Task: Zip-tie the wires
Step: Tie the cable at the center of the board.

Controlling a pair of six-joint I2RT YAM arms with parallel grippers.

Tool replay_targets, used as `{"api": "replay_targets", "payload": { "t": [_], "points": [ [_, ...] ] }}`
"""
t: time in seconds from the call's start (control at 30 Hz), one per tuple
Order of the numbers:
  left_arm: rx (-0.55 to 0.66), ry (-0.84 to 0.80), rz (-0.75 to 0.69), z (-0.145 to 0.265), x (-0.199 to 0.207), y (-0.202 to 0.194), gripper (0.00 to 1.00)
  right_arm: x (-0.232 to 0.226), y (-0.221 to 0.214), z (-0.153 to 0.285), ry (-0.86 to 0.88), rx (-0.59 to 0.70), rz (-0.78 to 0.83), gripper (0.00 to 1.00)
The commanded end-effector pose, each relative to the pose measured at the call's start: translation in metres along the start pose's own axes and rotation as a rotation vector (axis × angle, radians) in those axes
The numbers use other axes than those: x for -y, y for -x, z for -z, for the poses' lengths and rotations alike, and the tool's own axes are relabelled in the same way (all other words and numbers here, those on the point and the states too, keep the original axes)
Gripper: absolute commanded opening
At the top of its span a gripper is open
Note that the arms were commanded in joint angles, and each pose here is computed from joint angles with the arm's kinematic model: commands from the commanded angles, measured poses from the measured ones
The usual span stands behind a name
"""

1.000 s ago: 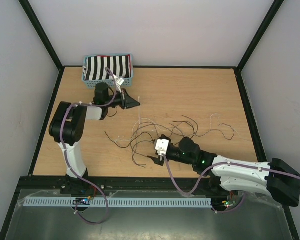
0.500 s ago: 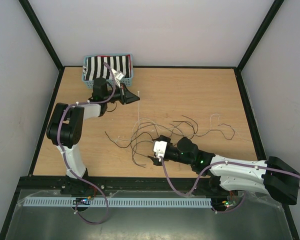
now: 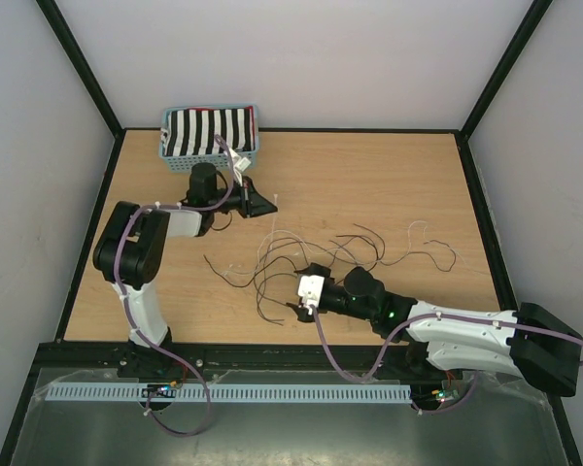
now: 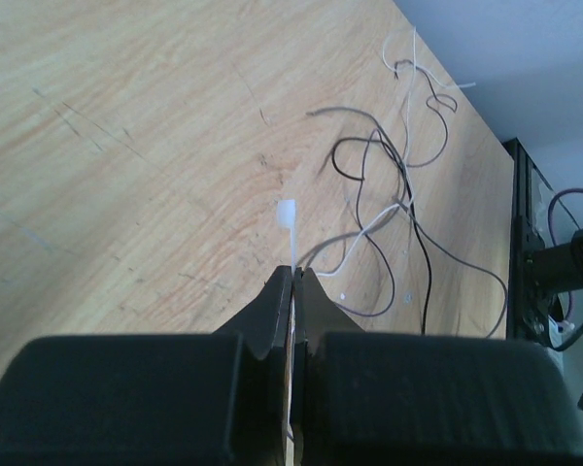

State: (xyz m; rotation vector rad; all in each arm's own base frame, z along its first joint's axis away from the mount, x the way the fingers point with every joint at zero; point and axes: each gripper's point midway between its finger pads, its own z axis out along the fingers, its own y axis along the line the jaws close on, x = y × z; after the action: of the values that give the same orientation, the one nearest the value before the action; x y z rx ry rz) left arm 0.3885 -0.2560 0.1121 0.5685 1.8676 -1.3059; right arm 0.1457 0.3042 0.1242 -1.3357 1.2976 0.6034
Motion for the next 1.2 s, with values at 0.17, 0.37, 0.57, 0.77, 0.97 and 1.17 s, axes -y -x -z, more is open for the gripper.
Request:
{"api": "replay_targets", "payload": {
  "t": [0.17,0.37,0.57,0.77,0.97,1.17],
  "points": [
    [-0.007,-0.015,-0.045,0.002,0.024,-0.011,0.0,-0.014,0.0,-0.006,0.042,0.036,0.035,0.86],
    [-0.003,0.016,-0.012,0.003,0.021,-0.015,0.0,-0.022,-0.009,-0.026,0.06,-0.006,0.162,0.89],
    [-0.016,0.011,0.01,0.0,0.016,-0.019,0.0,-0.019,-0.022,-0.057,0.06,-0.1,0.302,0.91],
    [-0.017,0.009,0.006,0.001,0.017,-0.02,0.0,-0.014,-0.026,-0.073,0.061,-0.141,0.357,0.91],
    [-0.017,0.009,0.007,0.0,0.017,-0.02,0.0,-0.012,-0.043,-0.089,0.073,-0.223,0.427,0.91],
    [-0.021,0.009,0.01,0.0,0.016,-0.022,0.0,0.001,-0.05,-0.102,0.042,-0.279,0.51,0.92]
  ]
}}
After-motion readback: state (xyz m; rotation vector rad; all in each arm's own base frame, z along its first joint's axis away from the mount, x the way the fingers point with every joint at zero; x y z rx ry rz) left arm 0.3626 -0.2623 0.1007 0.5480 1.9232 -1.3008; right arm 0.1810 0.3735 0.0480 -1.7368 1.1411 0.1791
